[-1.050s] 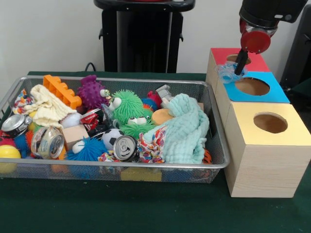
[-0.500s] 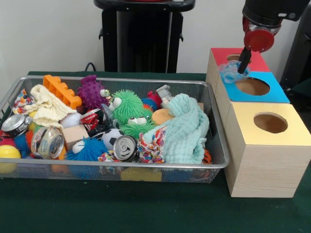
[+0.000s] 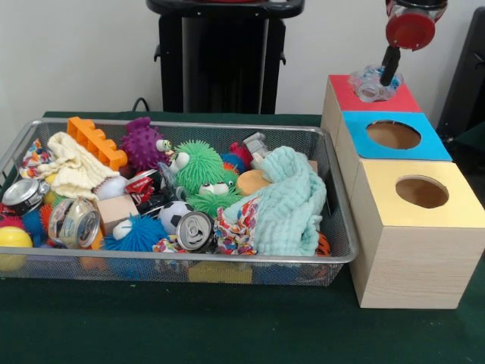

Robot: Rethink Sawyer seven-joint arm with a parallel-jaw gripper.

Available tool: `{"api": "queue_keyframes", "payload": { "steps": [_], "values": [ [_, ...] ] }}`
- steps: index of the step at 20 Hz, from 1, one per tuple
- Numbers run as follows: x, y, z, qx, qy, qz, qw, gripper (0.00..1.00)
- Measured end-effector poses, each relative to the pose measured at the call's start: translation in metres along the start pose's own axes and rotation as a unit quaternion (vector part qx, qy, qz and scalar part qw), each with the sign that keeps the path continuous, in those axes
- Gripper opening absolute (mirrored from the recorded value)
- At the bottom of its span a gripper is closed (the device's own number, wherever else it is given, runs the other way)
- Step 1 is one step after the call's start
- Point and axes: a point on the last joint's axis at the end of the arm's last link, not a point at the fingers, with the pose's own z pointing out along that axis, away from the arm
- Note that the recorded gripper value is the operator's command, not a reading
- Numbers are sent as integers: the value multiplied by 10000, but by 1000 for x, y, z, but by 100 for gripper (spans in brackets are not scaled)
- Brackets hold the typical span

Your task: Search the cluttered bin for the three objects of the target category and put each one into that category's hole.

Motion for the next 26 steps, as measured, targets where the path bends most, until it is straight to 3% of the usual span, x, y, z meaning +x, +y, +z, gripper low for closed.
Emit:
{"api": "queue_keyframes", "payload": {
  "steps": [12, 26],
  "values": [
    [11, 14, -8, -141, -4, -116, 9998, 0],
    [13, 22, 28, 10, -200, -150, 9997, 0]
  ]
}}
